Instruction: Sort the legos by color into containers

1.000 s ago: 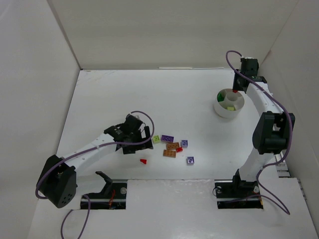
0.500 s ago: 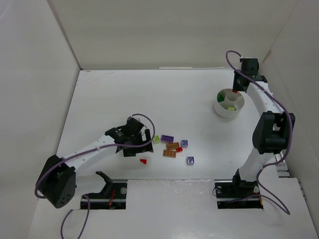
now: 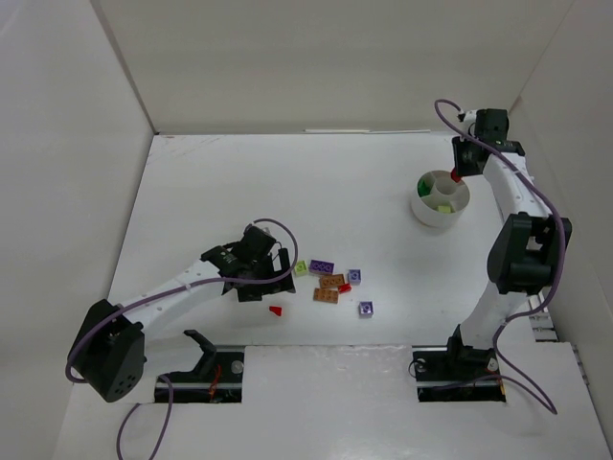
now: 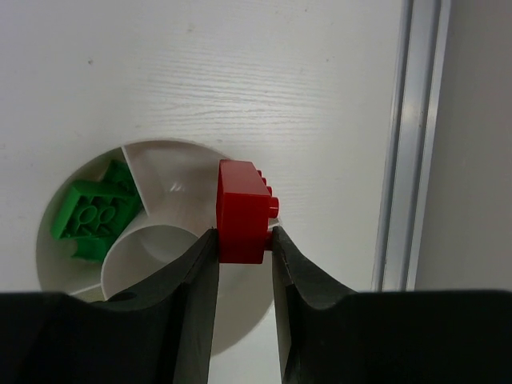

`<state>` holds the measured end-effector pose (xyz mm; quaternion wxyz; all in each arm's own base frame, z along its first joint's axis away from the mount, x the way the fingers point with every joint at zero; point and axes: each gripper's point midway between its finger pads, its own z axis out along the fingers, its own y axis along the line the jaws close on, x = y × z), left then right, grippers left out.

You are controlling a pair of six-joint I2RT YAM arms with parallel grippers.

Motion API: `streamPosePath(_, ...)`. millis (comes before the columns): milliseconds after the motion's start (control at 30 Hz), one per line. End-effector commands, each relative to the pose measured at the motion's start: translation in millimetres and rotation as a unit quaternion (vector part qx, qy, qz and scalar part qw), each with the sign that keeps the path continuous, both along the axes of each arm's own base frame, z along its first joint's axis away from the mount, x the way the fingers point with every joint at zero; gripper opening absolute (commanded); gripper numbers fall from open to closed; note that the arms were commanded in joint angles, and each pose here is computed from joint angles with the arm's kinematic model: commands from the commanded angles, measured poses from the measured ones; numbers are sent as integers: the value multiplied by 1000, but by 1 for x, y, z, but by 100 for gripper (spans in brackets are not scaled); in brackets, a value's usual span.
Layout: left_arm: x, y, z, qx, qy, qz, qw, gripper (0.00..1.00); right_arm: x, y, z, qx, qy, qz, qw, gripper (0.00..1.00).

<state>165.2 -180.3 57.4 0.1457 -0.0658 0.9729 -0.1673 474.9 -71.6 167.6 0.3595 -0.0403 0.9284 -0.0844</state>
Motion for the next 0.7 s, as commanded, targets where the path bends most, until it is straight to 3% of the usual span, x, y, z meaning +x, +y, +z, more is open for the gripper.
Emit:
streamPosePath(0,-3,1,-2,0,3,-3,1000,93,9,11,7,19,-4,50,999,4)
streamPosePath(200,-3,1,-2,0,3,-3,1000,93,6,9,-5,11,21,55,998,8)
streamPosePath(300,-4,1,-4,3,6,-3,1000,93,6,2,-7,9,26,46,999,27)
streamPosePath(500,0,-2,0,0,3,-3,1000,93,4,1,1,8,21,39,999,43)
streamPosePath(667,0,-1,-2,4,5,-7,1000,93,3,1,11,6,10,39,999,44)
